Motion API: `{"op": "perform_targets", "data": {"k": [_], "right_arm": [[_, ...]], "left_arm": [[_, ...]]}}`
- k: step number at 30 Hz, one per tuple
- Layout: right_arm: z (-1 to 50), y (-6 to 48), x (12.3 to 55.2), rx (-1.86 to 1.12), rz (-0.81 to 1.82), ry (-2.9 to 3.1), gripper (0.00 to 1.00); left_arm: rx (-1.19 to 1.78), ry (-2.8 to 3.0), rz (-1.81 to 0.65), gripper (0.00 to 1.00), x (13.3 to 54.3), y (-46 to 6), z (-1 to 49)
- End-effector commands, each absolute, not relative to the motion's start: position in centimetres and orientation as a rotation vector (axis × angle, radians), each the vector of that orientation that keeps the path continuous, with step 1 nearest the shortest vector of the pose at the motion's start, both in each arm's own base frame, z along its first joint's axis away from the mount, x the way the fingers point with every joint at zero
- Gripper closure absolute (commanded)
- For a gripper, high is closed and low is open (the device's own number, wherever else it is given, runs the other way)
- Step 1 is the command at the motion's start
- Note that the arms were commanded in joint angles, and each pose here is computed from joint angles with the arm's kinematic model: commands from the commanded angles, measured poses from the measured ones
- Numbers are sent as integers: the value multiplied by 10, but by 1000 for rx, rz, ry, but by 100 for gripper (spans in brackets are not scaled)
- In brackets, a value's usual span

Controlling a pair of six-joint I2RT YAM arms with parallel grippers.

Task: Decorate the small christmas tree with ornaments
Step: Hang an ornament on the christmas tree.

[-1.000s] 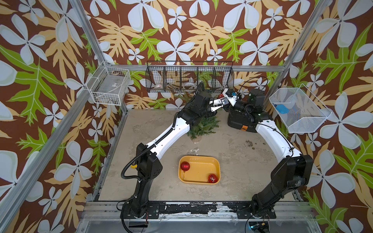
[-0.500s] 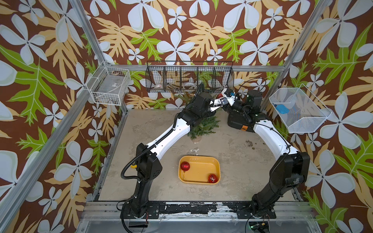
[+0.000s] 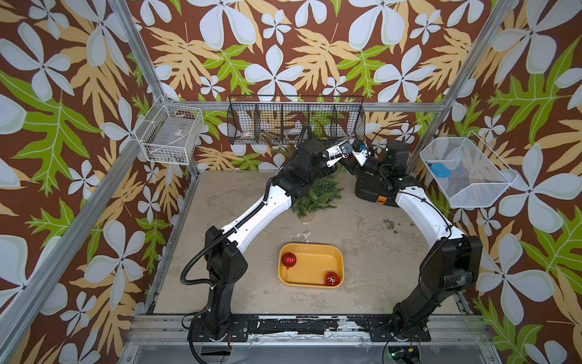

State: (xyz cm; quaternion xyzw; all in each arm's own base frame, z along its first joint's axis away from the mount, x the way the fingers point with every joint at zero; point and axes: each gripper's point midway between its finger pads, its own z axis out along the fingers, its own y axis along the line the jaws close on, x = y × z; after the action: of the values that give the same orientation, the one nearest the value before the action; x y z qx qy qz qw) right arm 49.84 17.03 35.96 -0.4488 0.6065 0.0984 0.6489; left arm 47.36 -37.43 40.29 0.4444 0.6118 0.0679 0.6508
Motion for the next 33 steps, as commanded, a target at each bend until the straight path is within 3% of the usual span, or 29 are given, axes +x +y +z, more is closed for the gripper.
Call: {"op": "perform_targets", "data": {"k": [1, 4, 8, 11, 16, 25, 33], "right_arm": [[349, 176, 493, -1032, 289, 1412, 83], [344, 173, 497, -1020, 265, 1431, 83], [341, 170, 498, -1013, 255, 1442, 83], [340, 167, 499, -1006, 238, 1451, 83], [335, 162, 500, -989, 226, 1467, 83], [336, 151, 503, -947, 191, 1485, 78], [341, 152, 498, -955, 214, 1466, 51]], "left_arm": [[972, 1402, 165, 100, 478, -371, 405], [973, 1410, 173, 86, 479, -371, 402], [966, 1408, 156, 57, 477, -371, 405], [955, 1406, 147, 45, 474, -369, 407], [915, 1380, 135, 37, 467, -361, 417], [883, 1356, 116, 35, 460, -357, 428], [885, 1357, 110, 34, 461, -358, 426]]}}
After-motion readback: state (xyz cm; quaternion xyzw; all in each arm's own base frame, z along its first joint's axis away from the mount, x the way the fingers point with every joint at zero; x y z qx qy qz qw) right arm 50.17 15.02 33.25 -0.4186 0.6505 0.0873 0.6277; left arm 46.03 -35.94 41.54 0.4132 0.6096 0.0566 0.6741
